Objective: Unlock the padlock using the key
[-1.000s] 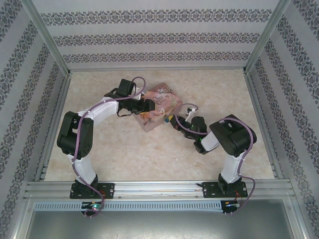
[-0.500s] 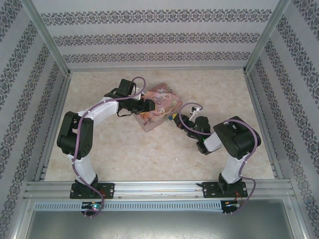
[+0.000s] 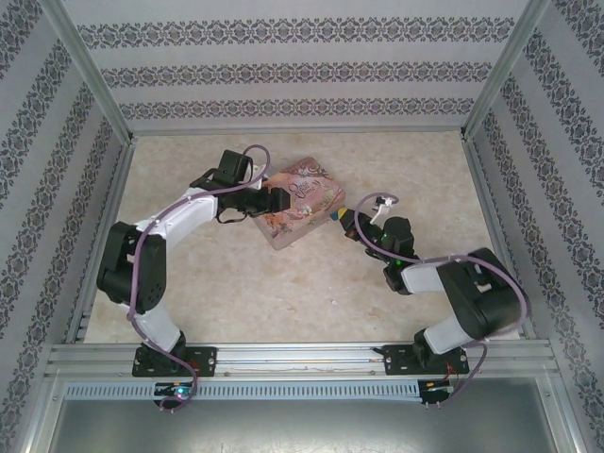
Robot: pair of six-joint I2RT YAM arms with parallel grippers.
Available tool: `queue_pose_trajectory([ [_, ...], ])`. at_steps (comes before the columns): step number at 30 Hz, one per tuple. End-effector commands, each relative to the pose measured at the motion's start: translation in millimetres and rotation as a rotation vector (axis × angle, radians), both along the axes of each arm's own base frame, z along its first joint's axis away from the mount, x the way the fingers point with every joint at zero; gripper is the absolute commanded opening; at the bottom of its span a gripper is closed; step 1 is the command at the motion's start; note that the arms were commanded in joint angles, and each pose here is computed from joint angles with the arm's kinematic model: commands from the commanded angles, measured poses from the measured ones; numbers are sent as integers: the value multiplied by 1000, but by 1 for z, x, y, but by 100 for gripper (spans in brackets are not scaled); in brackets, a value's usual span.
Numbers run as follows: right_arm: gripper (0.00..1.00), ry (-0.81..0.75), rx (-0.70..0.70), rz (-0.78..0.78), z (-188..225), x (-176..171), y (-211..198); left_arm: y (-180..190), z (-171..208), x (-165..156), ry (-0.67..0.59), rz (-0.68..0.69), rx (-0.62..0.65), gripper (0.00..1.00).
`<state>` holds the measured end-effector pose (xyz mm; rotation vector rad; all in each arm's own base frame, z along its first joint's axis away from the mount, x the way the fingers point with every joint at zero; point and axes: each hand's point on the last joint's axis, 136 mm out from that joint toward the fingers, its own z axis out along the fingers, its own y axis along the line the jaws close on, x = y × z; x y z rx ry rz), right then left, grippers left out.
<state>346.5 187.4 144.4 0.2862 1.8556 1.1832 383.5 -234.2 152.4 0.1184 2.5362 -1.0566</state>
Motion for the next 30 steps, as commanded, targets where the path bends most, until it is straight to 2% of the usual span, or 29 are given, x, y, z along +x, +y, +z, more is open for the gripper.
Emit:
queue_pose_trajectory([
  [1, 0, 24, -108, 33, -3, -9, -3, 10, 30, -4, -116, 14, 29, 66],
  [8, 0, 58, -273, 129, 17, -34, 0, 54, 64, -13, -302, 96, 142, 80],
  [13, 0, 87, -336, 186, 33, -50, 2, 92, 85, -23, -456, 168, 278, 99],
  [19, 0, 165, -404, 248, 33, -70, 3, 119, 104, -38, -639, 186, 414, 99],
  [27, 0, 334, -497, 334, 5, -98, 8, 139, 134, -56, -913, 276, 449, 99],
  [30, 0, 392, -506, 368, -5, -106, 14, 144, 137, -62, -977, 316, 442, 100],
])
